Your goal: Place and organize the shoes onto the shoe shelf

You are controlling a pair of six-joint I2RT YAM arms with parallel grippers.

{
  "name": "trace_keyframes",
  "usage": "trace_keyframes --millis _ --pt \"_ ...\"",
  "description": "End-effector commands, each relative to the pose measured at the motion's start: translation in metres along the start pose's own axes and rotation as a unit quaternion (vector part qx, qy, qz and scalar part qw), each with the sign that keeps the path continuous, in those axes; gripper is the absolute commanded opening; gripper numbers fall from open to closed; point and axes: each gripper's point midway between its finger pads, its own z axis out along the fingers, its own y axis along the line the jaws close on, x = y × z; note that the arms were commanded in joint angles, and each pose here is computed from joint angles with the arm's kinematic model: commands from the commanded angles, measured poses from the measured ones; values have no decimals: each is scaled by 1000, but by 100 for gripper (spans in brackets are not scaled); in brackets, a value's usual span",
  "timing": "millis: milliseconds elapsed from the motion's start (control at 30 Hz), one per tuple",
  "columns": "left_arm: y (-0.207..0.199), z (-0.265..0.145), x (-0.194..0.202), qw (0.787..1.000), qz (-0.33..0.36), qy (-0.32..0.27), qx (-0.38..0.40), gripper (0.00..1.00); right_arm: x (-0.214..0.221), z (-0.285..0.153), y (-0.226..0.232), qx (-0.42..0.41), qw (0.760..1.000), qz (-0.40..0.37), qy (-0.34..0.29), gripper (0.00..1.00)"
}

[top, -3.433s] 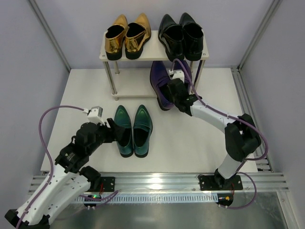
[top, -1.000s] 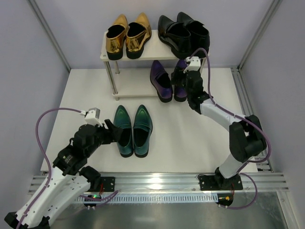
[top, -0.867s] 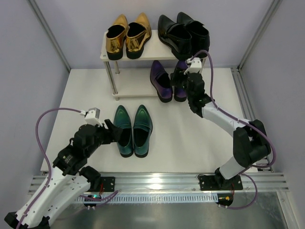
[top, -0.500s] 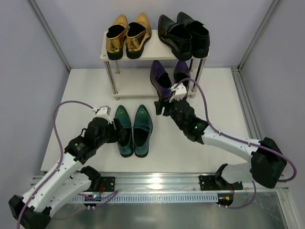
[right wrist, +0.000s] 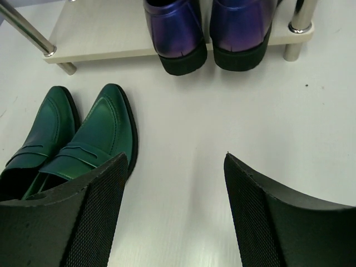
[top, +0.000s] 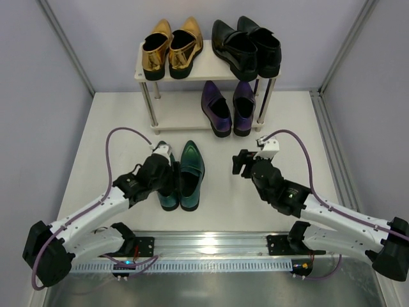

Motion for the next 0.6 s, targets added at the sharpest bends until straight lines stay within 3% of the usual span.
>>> trace_keyframes --millis 0,567 --pt "-14 7 -13 1000 -2 -22 5 64 13 -8 -20 37 999 5 13 72" --pt "-13 19 -8 999 21 -12 -36 64 27 -7 -22 38 999 15 31 73"
